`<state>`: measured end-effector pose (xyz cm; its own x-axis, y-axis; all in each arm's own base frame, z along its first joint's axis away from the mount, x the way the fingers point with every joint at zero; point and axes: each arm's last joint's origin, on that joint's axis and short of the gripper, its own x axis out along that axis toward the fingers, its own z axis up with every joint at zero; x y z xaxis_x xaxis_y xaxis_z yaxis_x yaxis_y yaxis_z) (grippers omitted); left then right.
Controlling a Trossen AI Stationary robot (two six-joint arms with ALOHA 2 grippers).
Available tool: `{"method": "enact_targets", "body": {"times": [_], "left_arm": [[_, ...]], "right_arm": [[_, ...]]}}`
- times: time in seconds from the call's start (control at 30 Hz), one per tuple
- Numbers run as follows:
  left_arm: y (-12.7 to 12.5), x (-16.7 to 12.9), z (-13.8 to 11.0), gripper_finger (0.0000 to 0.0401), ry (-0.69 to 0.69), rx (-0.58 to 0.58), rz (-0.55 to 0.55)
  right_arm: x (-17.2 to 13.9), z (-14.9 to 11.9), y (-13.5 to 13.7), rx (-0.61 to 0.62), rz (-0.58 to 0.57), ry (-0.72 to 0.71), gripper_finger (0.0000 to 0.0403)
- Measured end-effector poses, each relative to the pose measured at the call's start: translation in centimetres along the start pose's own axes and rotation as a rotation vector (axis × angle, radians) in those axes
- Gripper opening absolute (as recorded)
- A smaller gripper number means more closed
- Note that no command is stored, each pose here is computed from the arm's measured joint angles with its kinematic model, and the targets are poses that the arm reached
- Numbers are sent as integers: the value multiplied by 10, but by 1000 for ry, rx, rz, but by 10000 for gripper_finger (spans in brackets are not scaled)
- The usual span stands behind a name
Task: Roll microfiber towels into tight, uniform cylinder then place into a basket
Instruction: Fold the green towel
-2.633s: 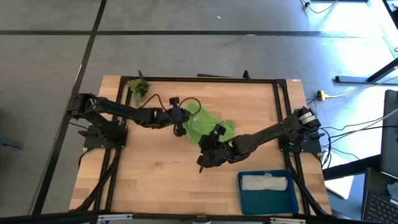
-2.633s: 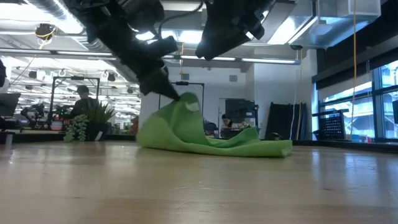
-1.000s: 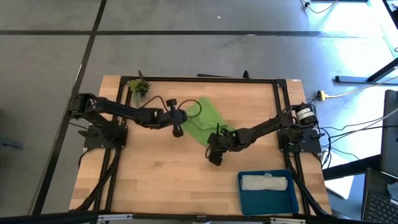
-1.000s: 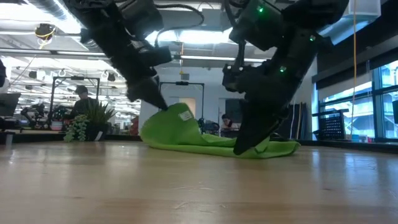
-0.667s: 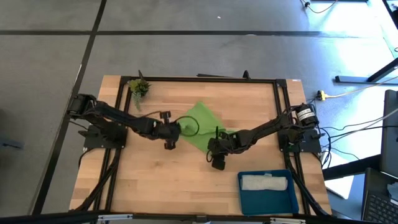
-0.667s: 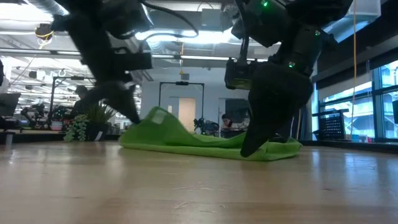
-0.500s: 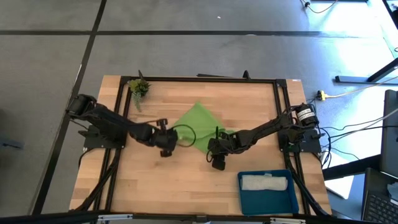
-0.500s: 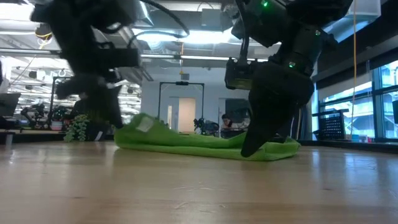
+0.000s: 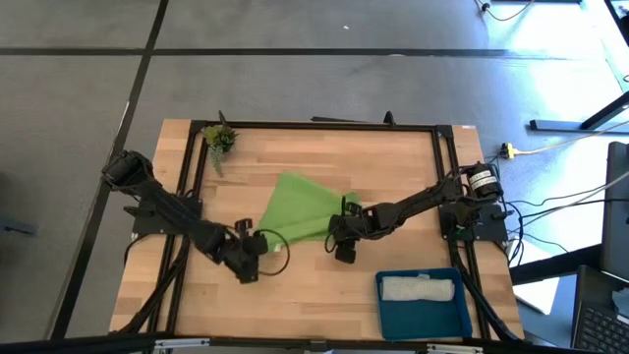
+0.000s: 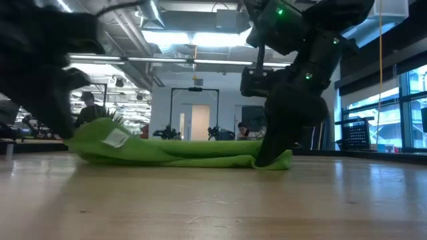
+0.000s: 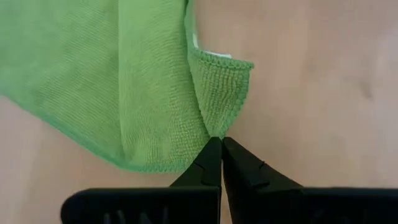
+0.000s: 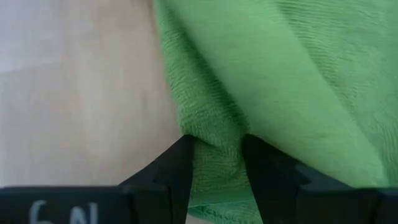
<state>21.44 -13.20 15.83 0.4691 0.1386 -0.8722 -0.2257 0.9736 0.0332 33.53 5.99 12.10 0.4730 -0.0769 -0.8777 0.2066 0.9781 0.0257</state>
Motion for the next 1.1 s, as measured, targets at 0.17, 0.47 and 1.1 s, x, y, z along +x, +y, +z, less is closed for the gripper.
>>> {"method": "enact_targets", "body": {"times": [0.17, 0.47, 1.1], "left_arm": [[-15, -7, -10, 0, -41, -32, -38], [-29, -16, -12, 0, -122, -1, -80], [34, -12, 60, 0, -250, 75, 444]], "right_arm": [[0, 3, -4, -11, -16, -10, 145], [-6, 23, 0, -65, -16, -55, 145], [-19, 38, 20, -90, 18, -96, 145]]}}
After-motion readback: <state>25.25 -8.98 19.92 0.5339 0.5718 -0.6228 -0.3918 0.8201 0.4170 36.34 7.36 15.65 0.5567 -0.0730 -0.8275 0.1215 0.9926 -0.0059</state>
